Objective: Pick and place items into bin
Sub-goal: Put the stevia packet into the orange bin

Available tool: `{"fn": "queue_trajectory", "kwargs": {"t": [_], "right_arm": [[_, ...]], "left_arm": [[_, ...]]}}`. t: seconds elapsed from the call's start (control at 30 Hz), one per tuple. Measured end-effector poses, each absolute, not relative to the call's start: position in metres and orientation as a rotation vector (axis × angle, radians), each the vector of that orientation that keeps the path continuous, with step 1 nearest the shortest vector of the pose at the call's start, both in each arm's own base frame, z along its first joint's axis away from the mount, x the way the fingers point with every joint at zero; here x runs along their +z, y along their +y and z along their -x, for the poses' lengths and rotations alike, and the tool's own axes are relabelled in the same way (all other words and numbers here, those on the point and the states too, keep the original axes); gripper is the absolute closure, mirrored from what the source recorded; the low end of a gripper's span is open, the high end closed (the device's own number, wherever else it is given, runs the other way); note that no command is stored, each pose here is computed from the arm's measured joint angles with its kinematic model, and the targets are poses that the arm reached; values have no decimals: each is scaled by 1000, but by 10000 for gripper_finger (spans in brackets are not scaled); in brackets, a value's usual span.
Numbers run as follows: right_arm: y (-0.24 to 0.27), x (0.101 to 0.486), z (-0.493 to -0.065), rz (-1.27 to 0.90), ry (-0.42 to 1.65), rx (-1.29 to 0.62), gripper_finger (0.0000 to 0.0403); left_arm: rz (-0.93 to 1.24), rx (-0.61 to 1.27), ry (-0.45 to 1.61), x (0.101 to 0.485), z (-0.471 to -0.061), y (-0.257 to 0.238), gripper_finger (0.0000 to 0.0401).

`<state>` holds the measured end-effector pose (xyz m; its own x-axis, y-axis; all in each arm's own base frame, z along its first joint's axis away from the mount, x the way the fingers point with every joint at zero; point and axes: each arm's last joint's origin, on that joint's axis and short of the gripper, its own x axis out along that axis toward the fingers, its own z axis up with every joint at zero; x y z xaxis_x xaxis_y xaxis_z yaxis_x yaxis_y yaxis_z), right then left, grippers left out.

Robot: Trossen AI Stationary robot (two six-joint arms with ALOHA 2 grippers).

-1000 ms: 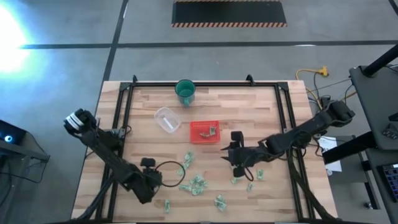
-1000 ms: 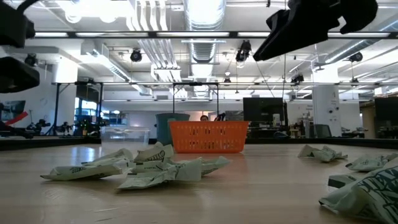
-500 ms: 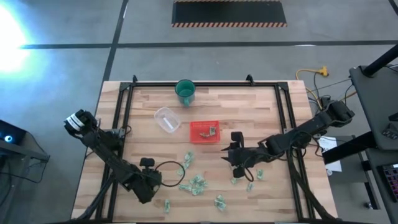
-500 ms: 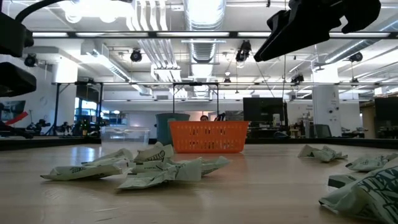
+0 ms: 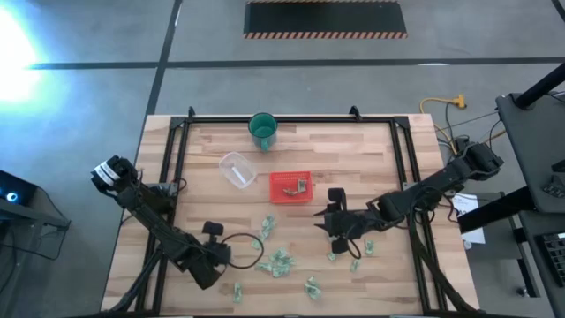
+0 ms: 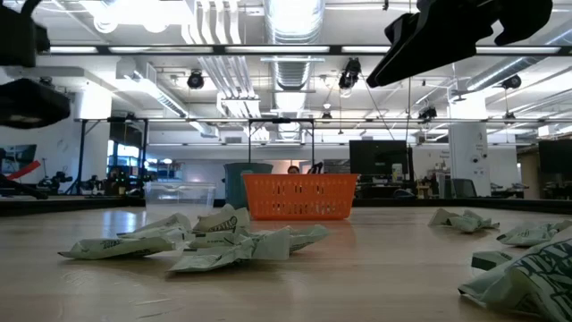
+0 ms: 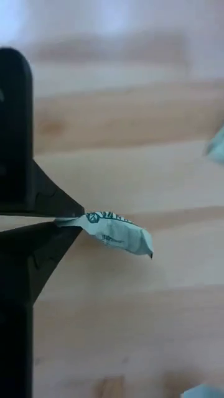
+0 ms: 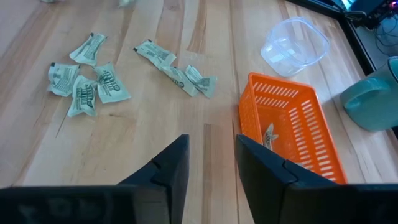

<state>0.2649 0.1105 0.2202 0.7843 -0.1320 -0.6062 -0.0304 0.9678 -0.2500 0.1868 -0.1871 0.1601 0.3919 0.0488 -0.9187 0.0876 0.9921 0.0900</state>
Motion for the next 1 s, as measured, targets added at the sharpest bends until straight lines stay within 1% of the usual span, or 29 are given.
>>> {"fn": "queue_trajectory", "kwargs": {"t": [0.1,0.23,0.37,0.53,0.77,0.9,1.0], "right_arm": [[112,220,-264,255,668,-49,286],[116,220,-263,242,666,-42,292],[121,220,-260,223,671,-31,297],[130,215,-250,184,724,-17,304],[150,208,-230,113,808,-6,312],[163,208,-220,85,812,23,317],[171,208,-214,62,810,39,320]], "left_arm": [[-234,20,1080,164,-191,-186,400],[-380,131,942,173,-203,-179,401],[-465,199,902,181,-220,-165,401],[-514,254,896,186,-249,-136,401],[-570,269,885,201,-283,-98,401],[-576,258,880,215,-298,-77,401],[-547,211,836,221,-311,-59,401]]}}
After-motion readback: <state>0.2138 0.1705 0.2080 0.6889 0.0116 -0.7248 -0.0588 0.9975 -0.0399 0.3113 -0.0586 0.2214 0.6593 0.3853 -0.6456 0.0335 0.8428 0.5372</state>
